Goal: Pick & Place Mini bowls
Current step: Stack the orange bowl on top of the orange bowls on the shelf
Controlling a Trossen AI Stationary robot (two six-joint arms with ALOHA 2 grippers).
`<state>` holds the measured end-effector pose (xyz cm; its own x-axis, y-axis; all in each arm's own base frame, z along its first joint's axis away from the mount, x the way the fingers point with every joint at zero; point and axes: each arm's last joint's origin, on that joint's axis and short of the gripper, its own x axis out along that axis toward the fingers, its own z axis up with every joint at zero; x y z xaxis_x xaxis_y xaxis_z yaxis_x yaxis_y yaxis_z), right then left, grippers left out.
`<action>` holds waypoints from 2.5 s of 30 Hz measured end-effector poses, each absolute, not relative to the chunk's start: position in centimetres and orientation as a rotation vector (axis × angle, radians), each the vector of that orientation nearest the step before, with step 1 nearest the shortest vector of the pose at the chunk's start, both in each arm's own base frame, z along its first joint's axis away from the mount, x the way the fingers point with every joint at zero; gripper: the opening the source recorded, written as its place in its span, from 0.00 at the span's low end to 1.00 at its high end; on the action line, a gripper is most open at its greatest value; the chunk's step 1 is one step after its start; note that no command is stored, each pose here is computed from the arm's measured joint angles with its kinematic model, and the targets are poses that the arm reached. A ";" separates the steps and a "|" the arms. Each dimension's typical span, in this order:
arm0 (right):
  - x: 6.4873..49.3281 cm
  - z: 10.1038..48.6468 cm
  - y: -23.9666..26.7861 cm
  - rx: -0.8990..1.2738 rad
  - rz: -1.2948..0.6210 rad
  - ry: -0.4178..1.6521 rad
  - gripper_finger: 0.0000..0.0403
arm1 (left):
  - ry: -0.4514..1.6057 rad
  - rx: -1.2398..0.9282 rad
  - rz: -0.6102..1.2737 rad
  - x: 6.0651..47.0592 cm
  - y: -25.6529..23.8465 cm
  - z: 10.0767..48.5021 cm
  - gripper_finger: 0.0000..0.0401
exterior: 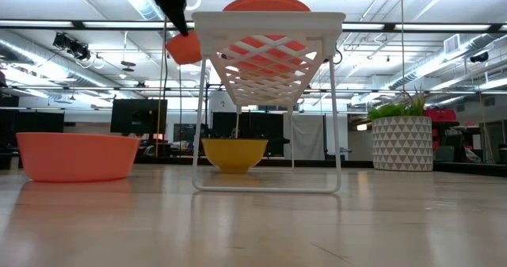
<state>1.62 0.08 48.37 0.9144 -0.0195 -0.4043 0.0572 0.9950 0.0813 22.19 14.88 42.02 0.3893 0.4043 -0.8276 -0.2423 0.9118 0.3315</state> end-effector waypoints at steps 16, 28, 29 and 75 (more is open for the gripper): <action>1.6 48.4 0.1 0.092 -0.040 0.415 0.03 | 0.966 0.259 0.232 24.4 10.4 44.0 0.00; 1.6 48.4 0.1 0.092 -0.040 0.415 0.03 | 0.932 0.400 -0.020 26.2 3.0 43.9 0.00; 1.6 48.4 0.1 0.092 -0.040 0.415 0.03 | 0.923 0.411 -0.040 26.3 2.4 44.0 0.00; 1.6 48.4 0.1 0.092 -0.039 0.415 0.03 | 0.818 1.110 -0.590 30.7 -7.8 40.5 0.00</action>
<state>1.62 0.08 48.37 0.9144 -0.0193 -0.4043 0.0570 0.9950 0.0814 30.75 -7.76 40.49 0.5799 -0.0174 -0.8145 0.7673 0.3476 0.5389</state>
